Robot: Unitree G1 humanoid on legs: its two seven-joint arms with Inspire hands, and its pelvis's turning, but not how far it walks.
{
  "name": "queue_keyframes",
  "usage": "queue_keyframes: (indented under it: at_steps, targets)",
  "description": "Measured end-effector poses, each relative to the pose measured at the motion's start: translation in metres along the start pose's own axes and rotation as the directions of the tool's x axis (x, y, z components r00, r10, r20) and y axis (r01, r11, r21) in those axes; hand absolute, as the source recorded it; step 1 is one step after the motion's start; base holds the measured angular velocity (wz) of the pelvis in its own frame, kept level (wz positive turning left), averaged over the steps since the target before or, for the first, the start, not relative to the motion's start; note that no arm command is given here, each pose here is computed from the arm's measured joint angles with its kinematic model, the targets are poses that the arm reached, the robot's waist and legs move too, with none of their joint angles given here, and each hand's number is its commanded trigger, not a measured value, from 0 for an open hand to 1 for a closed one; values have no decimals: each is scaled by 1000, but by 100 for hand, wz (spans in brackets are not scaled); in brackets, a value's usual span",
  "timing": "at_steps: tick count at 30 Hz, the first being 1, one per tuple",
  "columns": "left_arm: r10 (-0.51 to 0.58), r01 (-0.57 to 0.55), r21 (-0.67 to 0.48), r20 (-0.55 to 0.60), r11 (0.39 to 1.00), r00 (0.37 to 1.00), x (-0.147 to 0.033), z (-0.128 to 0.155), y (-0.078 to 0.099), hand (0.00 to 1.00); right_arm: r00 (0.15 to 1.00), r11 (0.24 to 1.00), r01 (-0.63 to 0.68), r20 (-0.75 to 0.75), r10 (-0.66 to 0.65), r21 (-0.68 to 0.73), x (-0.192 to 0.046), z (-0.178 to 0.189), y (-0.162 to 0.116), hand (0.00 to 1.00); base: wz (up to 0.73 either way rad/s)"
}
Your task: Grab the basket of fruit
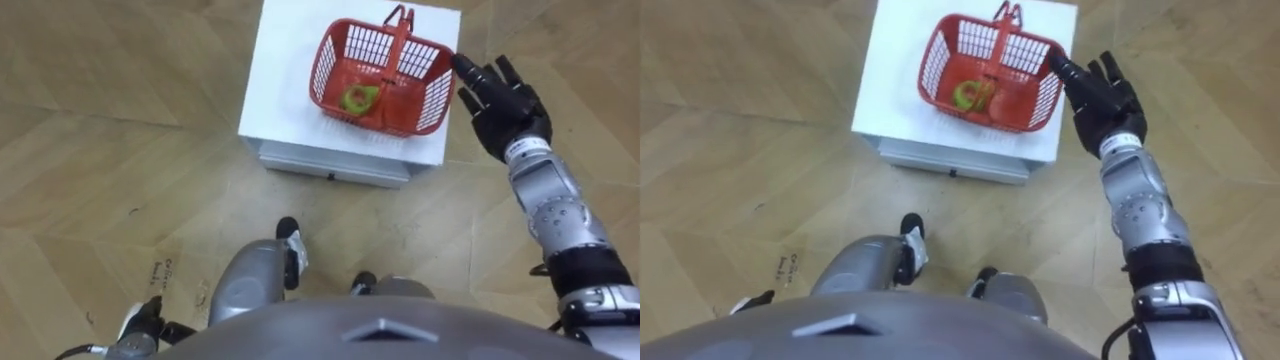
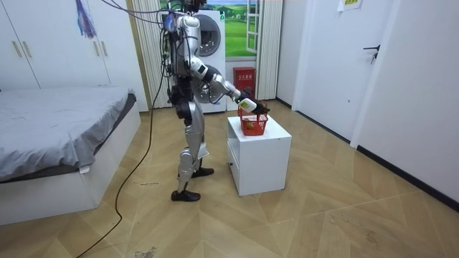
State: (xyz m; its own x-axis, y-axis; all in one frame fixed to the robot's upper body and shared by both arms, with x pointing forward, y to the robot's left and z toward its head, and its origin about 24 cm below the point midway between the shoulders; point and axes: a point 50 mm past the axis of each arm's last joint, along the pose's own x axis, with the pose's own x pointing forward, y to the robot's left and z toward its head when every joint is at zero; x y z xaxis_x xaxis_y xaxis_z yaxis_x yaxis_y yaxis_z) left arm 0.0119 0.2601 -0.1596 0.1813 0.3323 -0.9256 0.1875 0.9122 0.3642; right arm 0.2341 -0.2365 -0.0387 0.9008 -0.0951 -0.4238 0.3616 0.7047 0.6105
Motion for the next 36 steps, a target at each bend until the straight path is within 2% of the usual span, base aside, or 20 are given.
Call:
queue_keyframes:
  at_steps: [7,12,15,16,17,18,21,23,26,29,33,36]
  targets:
    - [12,-13,-105,-10,994,1000,0,1,-2,0,994,999,17,103,-20,34,-6,24,-9,0,-14]
    - [63,-65,-151,-15,986,998,0,2,5,0,989,995,102,110,-99,-19,-27,19,-34,0,-10]
    - [77,-80,-178,-26,981,997,0,-2,6,0,974,962,224,67,-216,-158,-38,5,-61,0,-8]
    - [84,-89,-186,-33,979,996,-1,-4,6,0,957,926,287,39,-287,-247,-44,-3,-76,0,-6]
    - [99,-104,-187,-36,977,994,-1,-5,7,0,928,874,349,-2,-372,-338,-53,-15,-97,0,-8]
    - [103,-108,-185,-35,977,994,-1,-4,8,0,912,844,370,-23,-410,-388,-56,-21,-105,0,0]
    - [99,-103,-181,-32,978,995,-1,-3,5,0,724,668,471,-179,-666,-576,-101,-64,-159,0,0]
    - [89,-97,-185,-49,978,995,-1,-6,0,0,643,619,470,-236,-729,-630,-121,-80,-172,0,-8]
    - [86,-95,-195,-54,976,995,-1,-7,-1,0,554,569,420,-297,-778,-707,-142,-98,-181,0,-2]
    - [72,-86,-187,-81,979,994,-1,-12,-5,0,494,561,401,-344,-798,-724,-156,-113,-184,0,-1]
    - [50,-69,-151,-125,986,991,-3,-21,-13,0,454,567,362,-391,-800,-740,-162,-125,-182,0,3]
    - [40,-64,-150,-158,987,987,-4,-27,-15,0,385,547,268,-433,-815,-793,-172,-135,-182,0,1]
